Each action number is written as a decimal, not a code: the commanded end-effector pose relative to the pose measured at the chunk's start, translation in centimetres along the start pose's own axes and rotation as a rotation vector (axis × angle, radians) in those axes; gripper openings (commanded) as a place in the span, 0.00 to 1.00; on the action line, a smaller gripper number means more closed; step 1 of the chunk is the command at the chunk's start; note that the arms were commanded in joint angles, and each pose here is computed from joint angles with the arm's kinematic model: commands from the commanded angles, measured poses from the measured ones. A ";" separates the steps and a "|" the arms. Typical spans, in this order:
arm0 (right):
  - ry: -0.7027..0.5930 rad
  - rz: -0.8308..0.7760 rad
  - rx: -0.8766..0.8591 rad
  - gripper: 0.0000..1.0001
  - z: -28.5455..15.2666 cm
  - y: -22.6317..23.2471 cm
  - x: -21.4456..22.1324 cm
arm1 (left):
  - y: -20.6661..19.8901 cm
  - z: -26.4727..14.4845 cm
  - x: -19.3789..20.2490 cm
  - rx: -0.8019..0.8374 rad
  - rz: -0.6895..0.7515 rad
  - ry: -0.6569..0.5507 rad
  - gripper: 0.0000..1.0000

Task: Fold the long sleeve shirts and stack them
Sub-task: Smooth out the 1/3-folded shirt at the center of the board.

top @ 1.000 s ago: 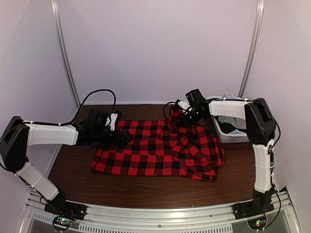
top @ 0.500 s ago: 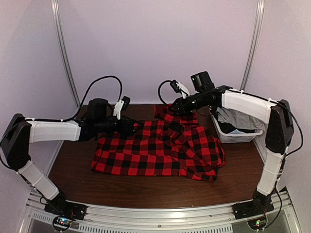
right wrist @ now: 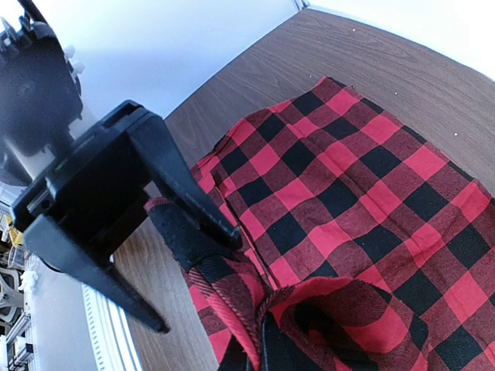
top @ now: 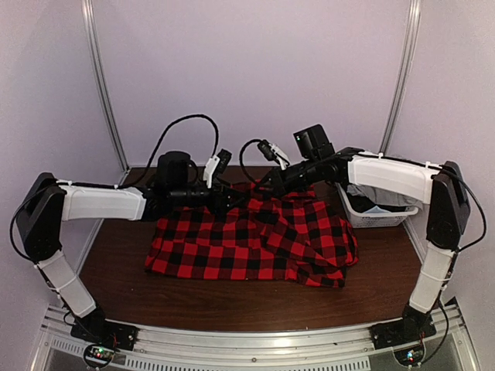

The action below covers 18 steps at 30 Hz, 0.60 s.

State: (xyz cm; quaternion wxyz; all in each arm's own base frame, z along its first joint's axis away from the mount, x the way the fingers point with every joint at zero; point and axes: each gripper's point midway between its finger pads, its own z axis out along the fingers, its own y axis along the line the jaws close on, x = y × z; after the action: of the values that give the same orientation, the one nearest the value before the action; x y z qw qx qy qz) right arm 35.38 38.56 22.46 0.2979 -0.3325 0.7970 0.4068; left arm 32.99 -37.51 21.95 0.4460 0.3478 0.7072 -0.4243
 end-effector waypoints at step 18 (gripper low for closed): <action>-0.099 0.055 0.295 0.70 -5.4 -3.1 2.1 | -2.0 -4.5 -6.0 -0.075 -0.285 -0.029 0.00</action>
State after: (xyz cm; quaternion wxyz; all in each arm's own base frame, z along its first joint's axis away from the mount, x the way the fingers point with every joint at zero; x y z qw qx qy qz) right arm 34.70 34.72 20.51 0.3215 -0.2826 0.8334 0.3497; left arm 32.27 -36.73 23.81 0.3959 0.2890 0.7463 -0.4503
